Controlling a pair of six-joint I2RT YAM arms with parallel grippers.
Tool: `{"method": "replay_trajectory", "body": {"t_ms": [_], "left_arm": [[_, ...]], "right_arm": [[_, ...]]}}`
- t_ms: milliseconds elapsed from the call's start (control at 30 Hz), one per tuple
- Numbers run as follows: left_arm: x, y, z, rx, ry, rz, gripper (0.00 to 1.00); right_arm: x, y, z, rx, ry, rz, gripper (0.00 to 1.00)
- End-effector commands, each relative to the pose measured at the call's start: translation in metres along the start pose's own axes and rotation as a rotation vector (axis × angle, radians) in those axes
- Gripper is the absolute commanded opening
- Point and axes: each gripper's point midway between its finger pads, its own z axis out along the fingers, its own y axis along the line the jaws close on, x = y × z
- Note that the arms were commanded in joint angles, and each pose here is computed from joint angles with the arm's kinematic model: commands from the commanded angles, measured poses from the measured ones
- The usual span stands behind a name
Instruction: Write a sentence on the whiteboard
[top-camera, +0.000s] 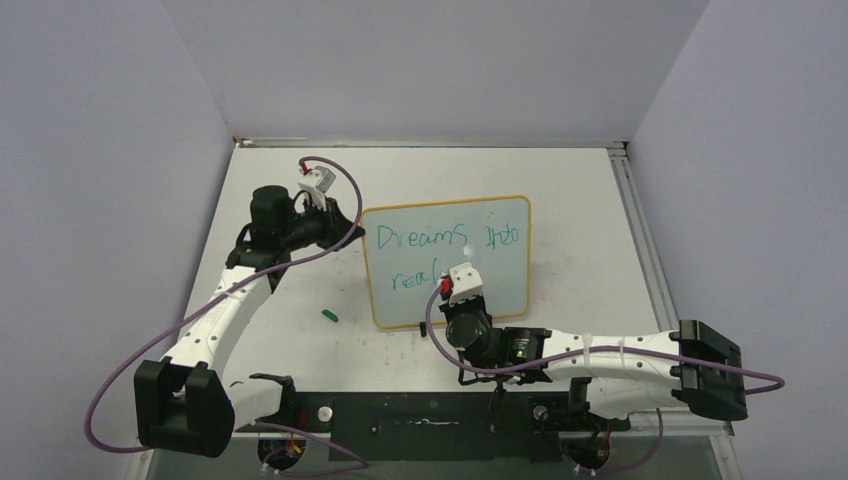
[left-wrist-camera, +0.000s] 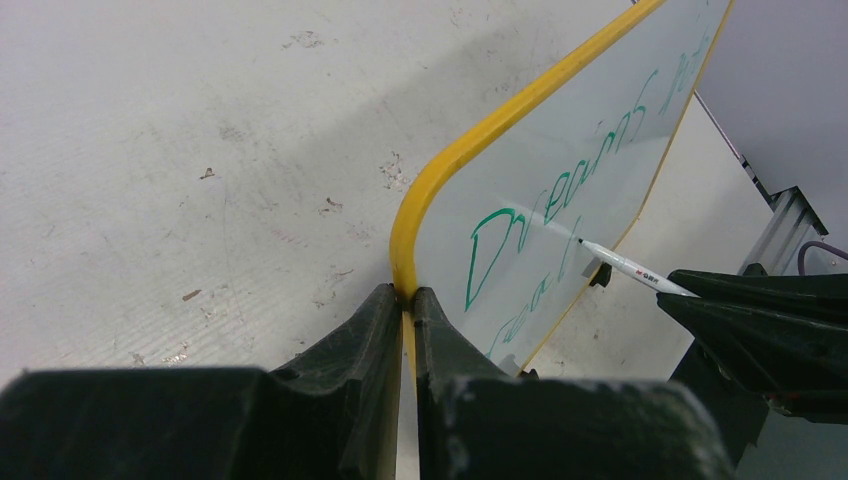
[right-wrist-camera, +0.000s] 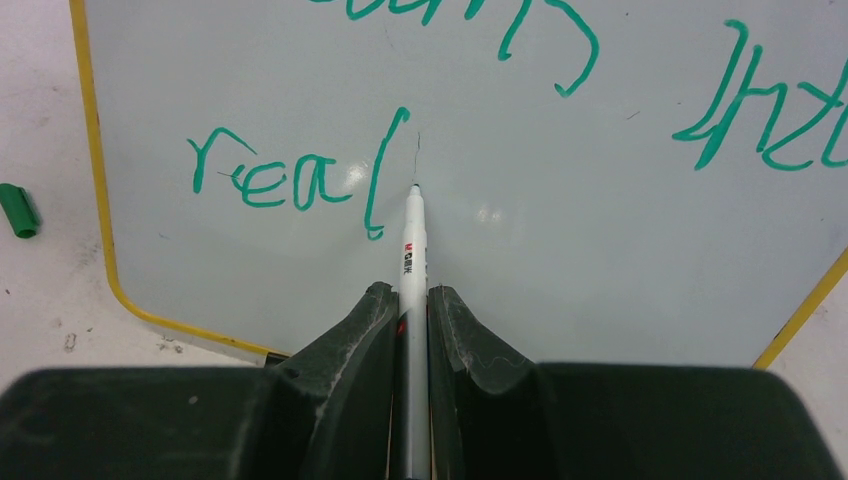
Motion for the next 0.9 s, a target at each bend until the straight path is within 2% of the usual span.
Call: {"method": "replay_trajectory", "body": {"t_ms": [0, 433, 700, 867], "left_arm": [[-0.017, -0.018, -0.004, 0.054, -0.045, 0.035, 0.00], [-0.017, -0.018, -0.004, 0.054, -0.045, 0.035, 0.00], [-0.017, -0.017, -0.003, 0.051, -0.044, 0.035, 0.00], [-0.017, -0.017, -0.003, 0.051, -0.045, 0.036, 0.00]], "right_arm": [[0.007, -0.006, 0.001, 0.037, 0.017, 0.025, 0.05], [0.030, 0.000, -0.014, 0.011, 0.076, 0.027, 0.05], [-0.013, 0.004, -0.018, -0.018, -0.016, 0.075, 0.05], [-0.025, 0.003, -0.014, 0.001, -0.039, 0.057, 0.05]]}}
